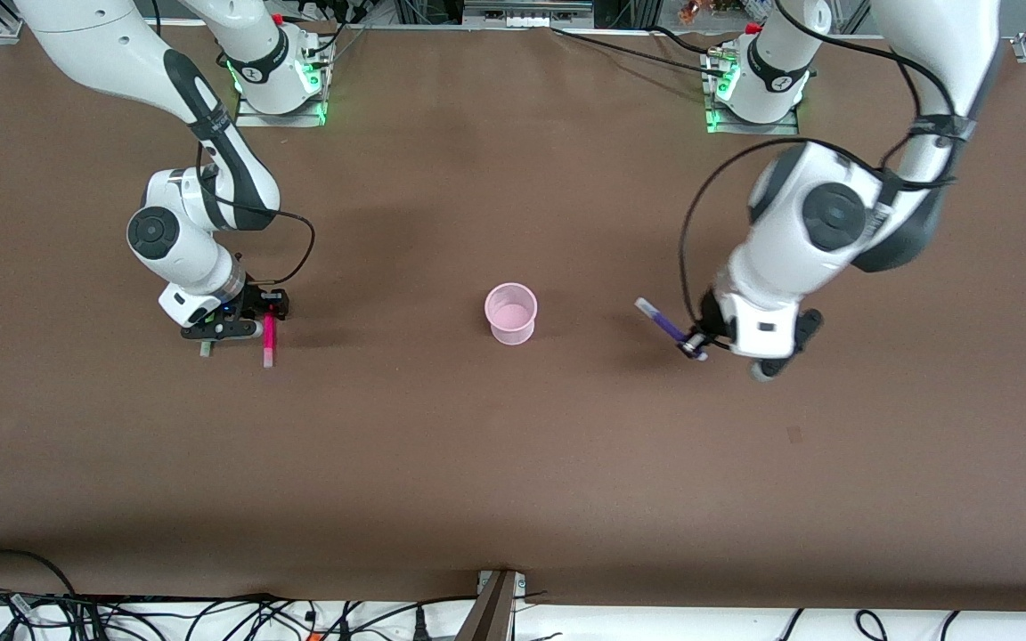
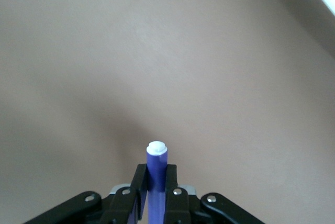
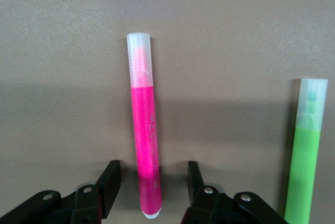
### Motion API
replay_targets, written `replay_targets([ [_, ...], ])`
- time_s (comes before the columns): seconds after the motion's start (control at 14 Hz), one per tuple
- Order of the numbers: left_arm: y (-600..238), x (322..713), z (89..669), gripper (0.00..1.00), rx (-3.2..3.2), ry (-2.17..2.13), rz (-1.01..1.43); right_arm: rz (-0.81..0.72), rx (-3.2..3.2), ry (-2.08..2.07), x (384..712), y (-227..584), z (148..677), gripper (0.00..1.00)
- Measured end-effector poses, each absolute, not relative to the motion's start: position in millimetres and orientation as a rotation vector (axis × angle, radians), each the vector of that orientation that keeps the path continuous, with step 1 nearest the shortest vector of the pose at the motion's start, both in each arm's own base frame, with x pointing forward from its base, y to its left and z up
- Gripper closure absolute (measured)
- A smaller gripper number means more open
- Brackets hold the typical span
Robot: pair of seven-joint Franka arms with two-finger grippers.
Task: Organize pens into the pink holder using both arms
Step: 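Carry the purple marker over the pink cup with the left gripper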
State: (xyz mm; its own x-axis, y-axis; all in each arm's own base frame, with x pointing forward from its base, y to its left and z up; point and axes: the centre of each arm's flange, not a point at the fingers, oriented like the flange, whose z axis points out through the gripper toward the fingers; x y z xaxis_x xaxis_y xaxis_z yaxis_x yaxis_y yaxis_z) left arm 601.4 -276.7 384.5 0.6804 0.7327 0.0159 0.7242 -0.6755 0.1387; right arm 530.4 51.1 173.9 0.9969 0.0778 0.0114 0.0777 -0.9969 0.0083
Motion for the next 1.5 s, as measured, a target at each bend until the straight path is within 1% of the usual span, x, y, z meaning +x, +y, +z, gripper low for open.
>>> replay_targets([
  [0.14, -334.0, 577.7, 388.4, 0.82, 2.756, 1.271, 0.222, 0.021, 3.131, 0.12, 530.8, 50.5, 174.6, 0.51],
  [0.21, -358.1, 566.8, 388.8, 0.82, 2.744, 1.291, 0.268, 0.021, 3.131, 0.121, 530.8, 50.5, 174.6, 0.51],
  [0.36, -395.4, 551.2, 386.7, 0.82, 2.722, 1.31, 0.352, 0.025, 3.13, 0.117, 531.4, 48.4, 176.0, 0.66],
  [0.43, -410.3, 545.8, 383.7, 0.82, 2.713, 1.314, 0.401, 0.025, 3.13, 0.118, 531.5, 48.4, 176.1, 0.66],
  [0.57, -433.7, 536.3, 372.3, 0.82, 2.7, 1.312, 0.503, 0.027, 3.13, 0.117, 531.7, 47.9, 176.9, 0.83],
  [0.79, -456.7, 526.2, 348.9, 0.82, 2.714, 1.277, 0.595, 0.012, 3.129, 0.119, 532.0, 48.4, 177.1, 0.83],
  [0.93, -467.5, 521.6, 337.7, 0.82, 2.736, 1.255, 0.646, -0.053, 3.125, 0.121, 536.4, 49.8, 181.1, 0.83],
  [1.07, -480.5, 518.2, 332.1, 0.82, 2.742, 1.235, 0.714, -0.16, 3.135, 0.082, 548.8, 51.4, 194.6, 0.83],
  [1.21, -493.5, 514.3, 326.1, 0.82, 2.751, 1.211, 0.795, -0.267, 3.171, 0.011, 568.0, 55.6, 220.2, 0.83],
  [1.36, -505.8, 504.5, 317.0, 0.82, 2.764, 1.2, 0.859, -0.34, 3.205, -0.032, 583.8, 60.7, 245.9, 0.83],
  [1.5, -515.1, 492.5, 309.2, 0.82, 2.791, 1.197, 0.888, -0.382, 3.219, -0.04, 592.6, 64.1, 261.5, 0.83],
])
